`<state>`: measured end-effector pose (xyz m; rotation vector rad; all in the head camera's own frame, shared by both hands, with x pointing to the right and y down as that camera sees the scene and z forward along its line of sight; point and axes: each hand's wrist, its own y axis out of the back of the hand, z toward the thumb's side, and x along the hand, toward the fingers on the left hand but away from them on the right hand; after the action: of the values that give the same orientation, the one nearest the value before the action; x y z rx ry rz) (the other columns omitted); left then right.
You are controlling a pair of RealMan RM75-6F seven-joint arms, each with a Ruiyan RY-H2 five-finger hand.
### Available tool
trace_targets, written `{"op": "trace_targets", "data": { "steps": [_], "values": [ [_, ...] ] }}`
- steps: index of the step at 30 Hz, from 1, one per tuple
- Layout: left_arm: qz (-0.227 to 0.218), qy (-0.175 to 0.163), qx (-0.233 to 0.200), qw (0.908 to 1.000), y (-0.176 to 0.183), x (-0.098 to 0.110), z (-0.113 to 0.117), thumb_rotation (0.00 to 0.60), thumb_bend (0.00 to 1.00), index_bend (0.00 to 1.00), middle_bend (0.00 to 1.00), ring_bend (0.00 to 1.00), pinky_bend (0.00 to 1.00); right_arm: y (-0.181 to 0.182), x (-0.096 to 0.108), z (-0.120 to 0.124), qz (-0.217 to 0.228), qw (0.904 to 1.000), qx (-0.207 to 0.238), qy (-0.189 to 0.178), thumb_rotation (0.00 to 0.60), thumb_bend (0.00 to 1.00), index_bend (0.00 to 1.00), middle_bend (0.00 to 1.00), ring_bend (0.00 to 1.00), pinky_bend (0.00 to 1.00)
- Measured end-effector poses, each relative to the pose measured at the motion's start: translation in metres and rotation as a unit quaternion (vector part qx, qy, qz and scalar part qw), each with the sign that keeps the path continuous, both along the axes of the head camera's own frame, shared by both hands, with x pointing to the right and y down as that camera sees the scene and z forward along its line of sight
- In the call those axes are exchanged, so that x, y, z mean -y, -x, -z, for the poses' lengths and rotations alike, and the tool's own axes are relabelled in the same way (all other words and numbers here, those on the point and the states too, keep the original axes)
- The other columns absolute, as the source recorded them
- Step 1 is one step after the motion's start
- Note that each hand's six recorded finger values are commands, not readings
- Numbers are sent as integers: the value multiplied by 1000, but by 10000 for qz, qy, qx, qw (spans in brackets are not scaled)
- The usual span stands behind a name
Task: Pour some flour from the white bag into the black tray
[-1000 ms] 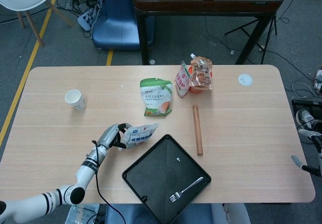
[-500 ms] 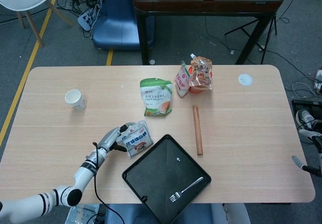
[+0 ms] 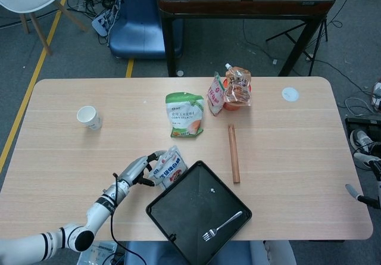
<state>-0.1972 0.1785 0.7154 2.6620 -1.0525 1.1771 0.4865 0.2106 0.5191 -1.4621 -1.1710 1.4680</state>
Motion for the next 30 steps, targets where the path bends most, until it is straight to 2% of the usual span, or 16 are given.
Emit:
{"op": "trace_targets", "data": {
  "steps": [9,20,30],
  "values": [
    [-216,-137,-181,9995,-11,-2,16,600,310,169,245,189,442,-2,-1,-1,-38,10000,-1,-6,600,158,278,341,193,200],
    [-245,-229,-270,9991,-11,-2,29,600,310,156,245,188,429,-4,-1,-1,-41,10000,11,-15,600,158,278,341,194,200],
    [-215,-377,-430,9981,-5,5,55,600,310,124,225,171,389,-3,0,-1,-11,10000,41,-37,600,158,278,341,194,200]
  ]
}}
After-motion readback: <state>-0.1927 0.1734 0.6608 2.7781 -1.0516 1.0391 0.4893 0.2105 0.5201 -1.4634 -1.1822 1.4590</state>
